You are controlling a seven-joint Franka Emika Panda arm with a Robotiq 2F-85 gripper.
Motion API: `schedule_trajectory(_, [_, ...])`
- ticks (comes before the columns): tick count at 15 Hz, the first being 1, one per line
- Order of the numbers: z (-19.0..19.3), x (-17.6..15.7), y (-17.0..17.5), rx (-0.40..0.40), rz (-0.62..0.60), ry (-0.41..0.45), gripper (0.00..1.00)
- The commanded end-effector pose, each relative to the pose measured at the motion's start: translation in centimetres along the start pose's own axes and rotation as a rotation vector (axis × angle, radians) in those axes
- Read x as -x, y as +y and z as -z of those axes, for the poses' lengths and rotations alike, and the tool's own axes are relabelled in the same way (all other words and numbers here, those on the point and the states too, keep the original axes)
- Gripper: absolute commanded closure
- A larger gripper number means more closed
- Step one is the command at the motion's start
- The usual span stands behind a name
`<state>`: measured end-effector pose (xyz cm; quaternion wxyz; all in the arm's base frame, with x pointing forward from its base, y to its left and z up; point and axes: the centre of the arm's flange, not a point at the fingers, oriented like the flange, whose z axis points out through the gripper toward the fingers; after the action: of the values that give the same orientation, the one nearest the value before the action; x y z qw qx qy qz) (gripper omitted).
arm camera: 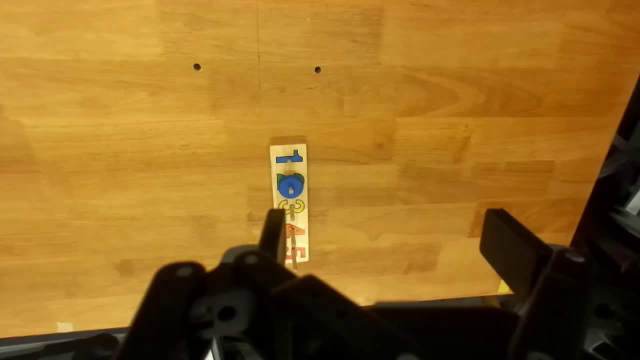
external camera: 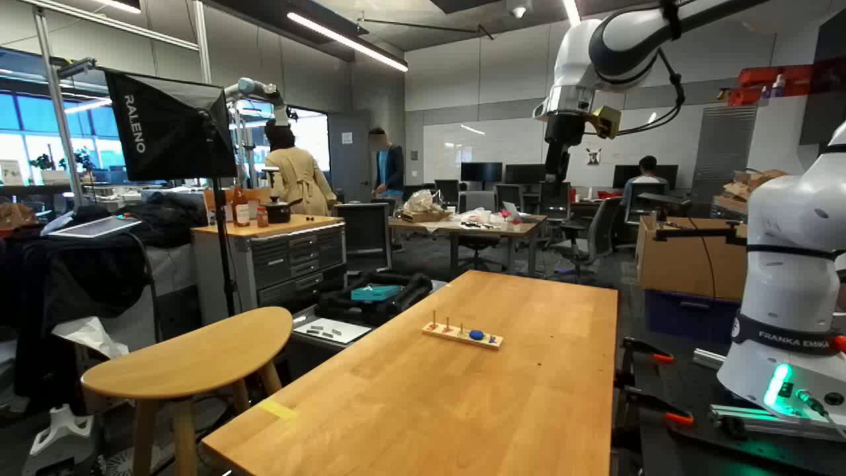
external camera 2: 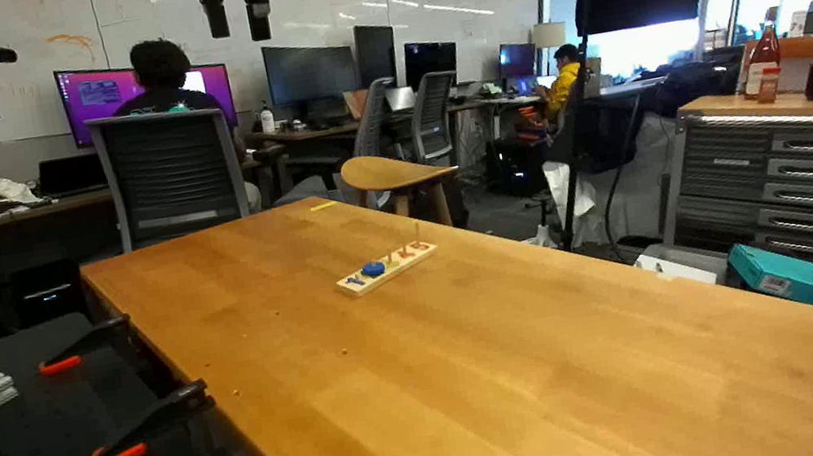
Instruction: Remove the blue ring from the wooden stand
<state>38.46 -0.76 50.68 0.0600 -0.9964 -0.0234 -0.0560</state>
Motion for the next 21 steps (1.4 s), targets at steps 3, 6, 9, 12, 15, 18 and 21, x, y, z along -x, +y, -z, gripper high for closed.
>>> schedule_trajectory(3, [0.4, -0.1, 0.0, 0.000, 0.001, 0.009, 0.00])
schedule_trajectory(6, [-1.0, -0.9, -0.8, 0.019, 0.000, 0.052, 0.00])
schedule_trajectory(9, [-4.8, -4.2, -1.8, 0.088, -0.003, 0.023, 0.00])
schedule_trajectory(12, [-9.3, -7.7, -2.0, 0.149, -0.010, 0.007, 0.00])
schedule_trajectory(15, [-13.8, -10.5, -0.9, 0.180, -0.031, -0.033, 0.00])
schedule_trajectory(18, [-17.6, -14.1, 1.4, 0.192, -0.057, -0.086, 0.00])
schedule_trajectory(21, [-21.3, -16.9, 3.5, 0.197, -0.073, -0.130, 0.00])
